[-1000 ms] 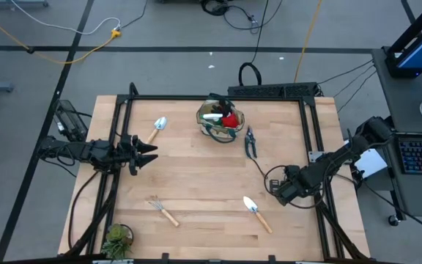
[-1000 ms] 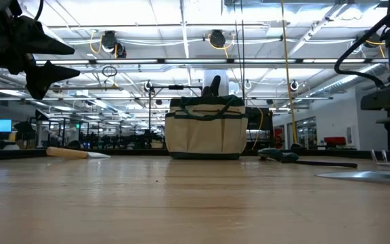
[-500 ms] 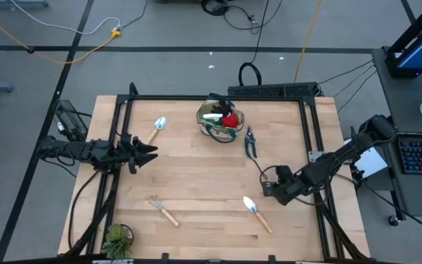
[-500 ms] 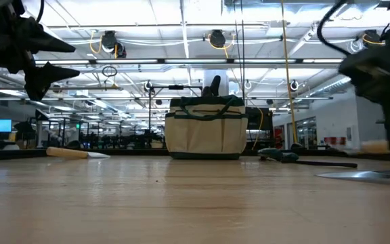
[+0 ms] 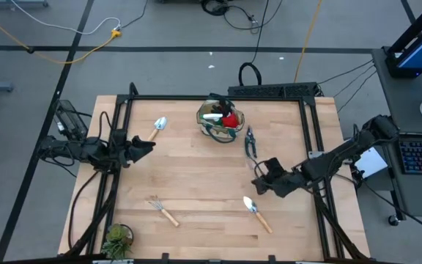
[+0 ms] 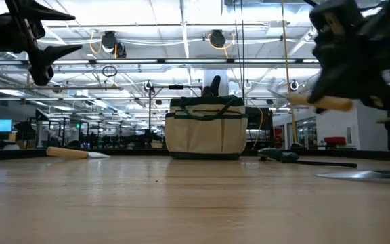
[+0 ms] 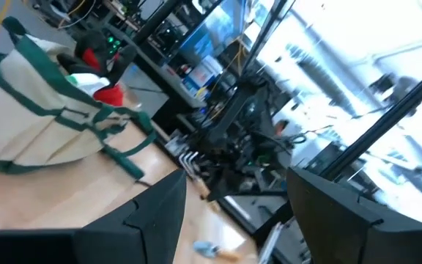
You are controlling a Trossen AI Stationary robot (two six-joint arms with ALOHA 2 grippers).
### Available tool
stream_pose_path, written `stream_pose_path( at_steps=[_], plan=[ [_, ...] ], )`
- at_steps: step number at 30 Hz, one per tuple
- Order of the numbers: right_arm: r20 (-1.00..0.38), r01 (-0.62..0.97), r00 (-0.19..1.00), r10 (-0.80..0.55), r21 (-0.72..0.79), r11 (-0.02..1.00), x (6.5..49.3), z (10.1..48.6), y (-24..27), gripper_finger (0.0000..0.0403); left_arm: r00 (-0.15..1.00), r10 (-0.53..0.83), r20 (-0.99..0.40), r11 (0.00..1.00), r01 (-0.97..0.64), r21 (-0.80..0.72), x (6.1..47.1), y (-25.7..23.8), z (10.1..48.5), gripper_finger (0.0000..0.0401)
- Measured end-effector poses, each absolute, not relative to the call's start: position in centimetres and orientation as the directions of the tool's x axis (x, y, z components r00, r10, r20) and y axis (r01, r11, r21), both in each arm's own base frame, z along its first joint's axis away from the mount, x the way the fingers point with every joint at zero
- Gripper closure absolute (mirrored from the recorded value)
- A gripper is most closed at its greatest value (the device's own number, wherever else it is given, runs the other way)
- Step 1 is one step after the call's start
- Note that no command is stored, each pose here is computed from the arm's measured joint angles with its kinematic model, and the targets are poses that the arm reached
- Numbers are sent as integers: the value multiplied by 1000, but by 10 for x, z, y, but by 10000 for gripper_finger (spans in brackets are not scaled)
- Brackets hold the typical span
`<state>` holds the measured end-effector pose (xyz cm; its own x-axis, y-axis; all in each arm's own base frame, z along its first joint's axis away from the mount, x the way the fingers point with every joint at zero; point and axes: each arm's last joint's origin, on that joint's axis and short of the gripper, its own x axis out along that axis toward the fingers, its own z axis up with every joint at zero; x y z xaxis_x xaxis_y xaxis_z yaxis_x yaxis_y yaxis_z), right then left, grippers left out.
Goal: Pick & Place Garden tools in Gardening bag
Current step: Put the right brown hand rake into the green gardening bag
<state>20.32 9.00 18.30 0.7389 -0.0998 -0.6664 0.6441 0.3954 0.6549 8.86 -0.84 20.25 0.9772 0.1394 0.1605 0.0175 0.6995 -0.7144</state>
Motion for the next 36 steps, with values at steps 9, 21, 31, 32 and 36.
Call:
stream_pose_path(
  at_steps=[9,21,31,32,36],
  plan=[
    [-501,505,840,-210,578,641,239,233,63,345,959,147,242,654,90,-751,87,-8,211,160],
    [-300,429,880,-369,165,888,266,318,13,345,921,258,290,625,69,-777,87,-5,217,160],
    [-214,414,863,-457,-218,884,268,350,-15,345,914,288,286,594,64,-802,107,-8,221,160],
    [-204,406,864,-460,-258,877,268,351,-16,345,914,293,280,594,55,-803,110,-9,223,160],
    [-135,381,873,-468,-409,829,270,358,-18,345,921,304,243,596,15,-803,120,-10,232,160]
  ],
)
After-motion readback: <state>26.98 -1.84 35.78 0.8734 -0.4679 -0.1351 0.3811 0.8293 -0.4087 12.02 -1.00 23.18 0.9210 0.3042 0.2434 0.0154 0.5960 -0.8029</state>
